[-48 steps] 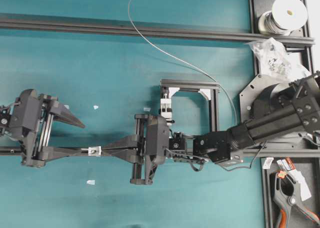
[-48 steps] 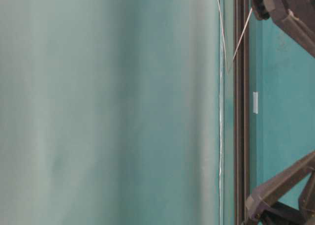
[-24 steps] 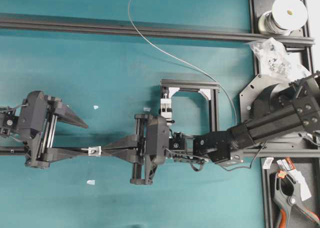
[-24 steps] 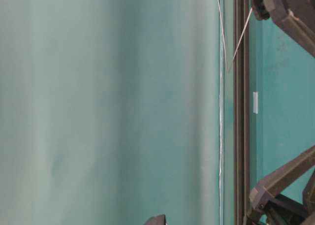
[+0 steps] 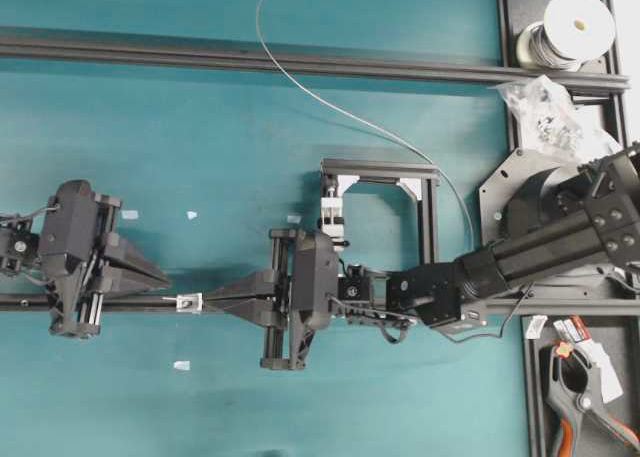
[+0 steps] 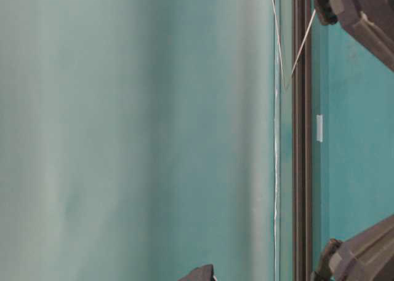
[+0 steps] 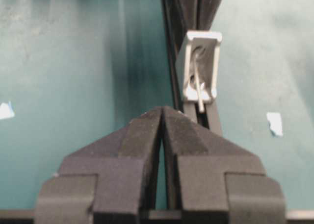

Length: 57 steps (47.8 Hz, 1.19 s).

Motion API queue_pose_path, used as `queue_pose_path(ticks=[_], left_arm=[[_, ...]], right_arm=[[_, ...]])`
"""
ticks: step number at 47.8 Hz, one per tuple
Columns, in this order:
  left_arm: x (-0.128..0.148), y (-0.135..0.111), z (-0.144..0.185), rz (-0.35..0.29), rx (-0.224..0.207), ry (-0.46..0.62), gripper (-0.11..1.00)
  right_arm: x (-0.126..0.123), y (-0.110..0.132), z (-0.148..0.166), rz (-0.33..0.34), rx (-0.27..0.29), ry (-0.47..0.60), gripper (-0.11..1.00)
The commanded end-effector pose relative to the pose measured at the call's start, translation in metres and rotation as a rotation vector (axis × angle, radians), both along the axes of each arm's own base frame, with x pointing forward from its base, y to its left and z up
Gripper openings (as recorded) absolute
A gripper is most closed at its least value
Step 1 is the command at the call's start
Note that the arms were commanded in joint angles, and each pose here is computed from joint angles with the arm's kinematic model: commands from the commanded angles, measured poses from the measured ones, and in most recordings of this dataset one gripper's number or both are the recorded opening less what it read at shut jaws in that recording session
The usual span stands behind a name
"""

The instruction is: Insert the wire through the hole in the metal fitting.

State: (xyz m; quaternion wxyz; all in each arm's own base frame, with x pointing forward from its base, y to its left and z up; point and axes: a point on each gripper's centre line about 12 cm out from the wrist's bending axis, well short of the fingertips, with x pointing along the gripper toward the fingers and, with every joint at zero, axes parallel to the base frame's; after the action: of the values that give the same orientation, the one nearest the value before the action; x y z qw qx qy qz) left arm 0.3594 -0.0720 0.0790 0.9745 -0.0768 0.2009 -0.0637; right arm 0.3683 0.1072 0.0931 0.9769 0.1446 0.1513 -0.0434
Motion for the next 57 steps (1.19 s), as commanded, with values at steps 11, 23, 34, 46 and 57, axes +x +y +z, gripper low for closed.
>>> queue_pose_path(ticks=[11,23,34,46,57], left_arm=[[0.005,-0.003,0.017,-0.007,-0.009,-0.050,-0.10],[0.003,-0.009,0.022,-0.032,-0.001,-0.062,-0.10],[0.000,-0.023,0.030,-0.066,-0.012,-0.051,-0.07],[0.007,-0.023,0.037,-0.043,-0.055,-0.048,0.33],[0.013,-0.022,0.036,-0.036,-0.057,-0.031,0.64]], right_arm=[[0.003,0.000,0.007,0.000,0.010,-0.020,-0.01],[0.003,0.000,0.008,-0.001,0.009,-0.022,-0.01],[0.003,-0.001,0.007,-0.004,0.009,-0.020,-0.01],[0.003,-0.001,0.007,-0.005,0.012,-0.020,-0.01],[0.003,-0.001,0.007,-0.004,0.012,-0.018,-0.01]])
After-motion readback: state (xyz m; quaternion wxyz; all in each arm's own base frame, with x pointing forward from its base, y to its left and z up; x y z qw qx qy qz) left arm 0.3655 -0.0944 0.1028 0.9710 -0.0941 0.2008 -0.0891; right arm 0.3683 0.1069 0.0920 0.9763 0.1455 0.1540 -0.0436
